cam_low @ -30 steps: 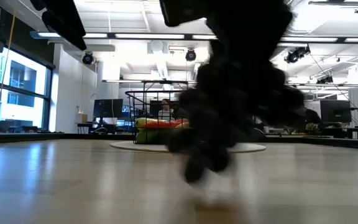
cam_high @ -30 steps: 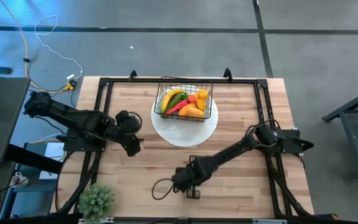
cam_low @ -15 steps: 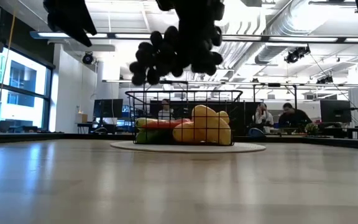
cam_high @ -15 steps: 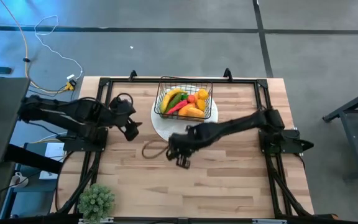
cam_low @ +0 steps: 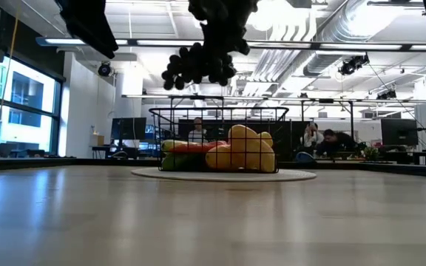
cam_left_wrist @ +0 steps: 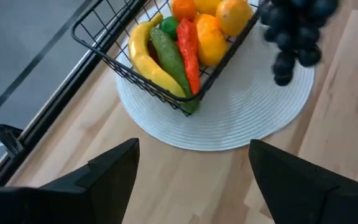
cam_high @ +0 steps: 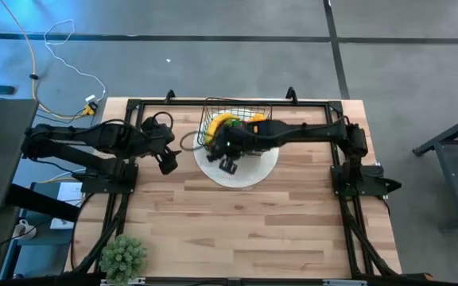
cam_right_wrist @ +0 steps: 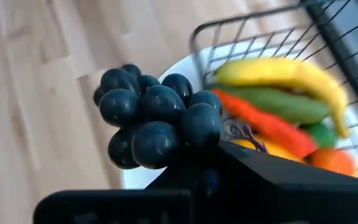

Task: Build produce basket
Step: Put the grapes into the wire basket, then return to Home Position

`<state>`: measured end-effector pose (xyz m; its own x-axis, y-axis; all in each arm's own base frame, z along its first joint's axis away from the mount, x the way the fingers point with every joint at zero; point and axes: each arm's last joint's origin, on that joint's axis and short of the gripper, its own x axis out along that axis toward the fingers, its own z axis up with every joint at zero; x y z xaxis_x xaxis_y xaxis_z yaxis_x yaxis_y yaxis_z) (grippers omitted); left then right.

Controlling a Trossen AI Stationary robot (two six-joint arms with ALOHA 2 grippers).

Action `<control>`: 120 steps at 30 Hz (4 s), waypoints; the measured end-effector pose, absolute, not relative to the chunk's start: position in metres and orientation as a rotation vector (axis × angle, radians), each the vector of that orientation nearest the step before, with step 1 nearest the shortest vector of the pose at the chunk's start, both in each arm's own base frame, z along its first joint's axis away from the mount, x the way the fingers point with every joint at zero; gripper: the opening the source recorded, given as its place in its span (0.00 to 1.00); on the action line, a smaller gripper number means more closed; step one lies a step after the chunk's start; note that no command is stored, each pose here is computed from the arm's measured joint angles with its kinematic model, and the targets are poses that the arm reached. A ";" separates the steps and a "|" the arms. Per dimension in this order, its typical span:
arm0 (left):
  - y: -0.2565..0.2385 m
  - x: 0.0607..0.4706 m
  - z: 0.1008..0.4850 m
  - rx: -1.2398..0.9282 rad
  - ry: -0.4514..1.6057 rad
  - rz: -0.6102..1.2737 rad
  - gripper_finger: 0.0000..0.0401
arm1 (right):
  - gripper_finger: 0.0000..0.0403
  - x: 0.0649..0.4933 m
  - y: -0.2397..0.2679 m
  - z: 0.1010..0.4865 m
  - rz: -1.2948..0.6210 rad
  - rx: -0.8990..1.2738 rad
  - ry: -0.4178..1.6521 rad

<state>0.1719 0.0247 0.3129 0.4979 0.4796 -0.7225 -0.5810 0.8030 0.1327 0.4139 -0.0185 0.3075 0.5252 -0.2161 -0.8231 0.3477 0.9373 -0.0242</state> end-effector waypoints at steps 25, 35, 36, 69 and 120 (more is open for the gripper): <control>0.061 0.176 0.324 -0.245 0.644 0.816 0.73 | 0.00 0.415 -0.169 0.270 -0.145 -0.146 0.968; 0.072 0.171 0.324 -0.302 0.625 0.892 0.73 | 0.01 0.416 -0.191 0.248 -0.106 -0.197 1.007; 0.073 0.171 0.323 -0.312 0.621 0.898 0.73 | 0.01 0.415 -0.193 0.248 -0.111 -0.196 1.006; 0.047 0.124 0.325 -0.416 0.416 0.695 0.73 | 0.43 0.424 -0.174 0.318 -0.273 0.093 0.888; 0.024 0.097 0.166 -0.224 -0.022 0.285 0.73 | 0.43 0.333 -0.066 0.475 -0.415 0.211 0.550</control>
<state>0.0975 0.0243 0.1664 0.9597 0.2807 -0.0104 -0.2760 0.9352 -0.2219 0.3329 -0.0660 0.4748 0.7730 -0.3242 -0.5453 0.4352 0.8964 0.0840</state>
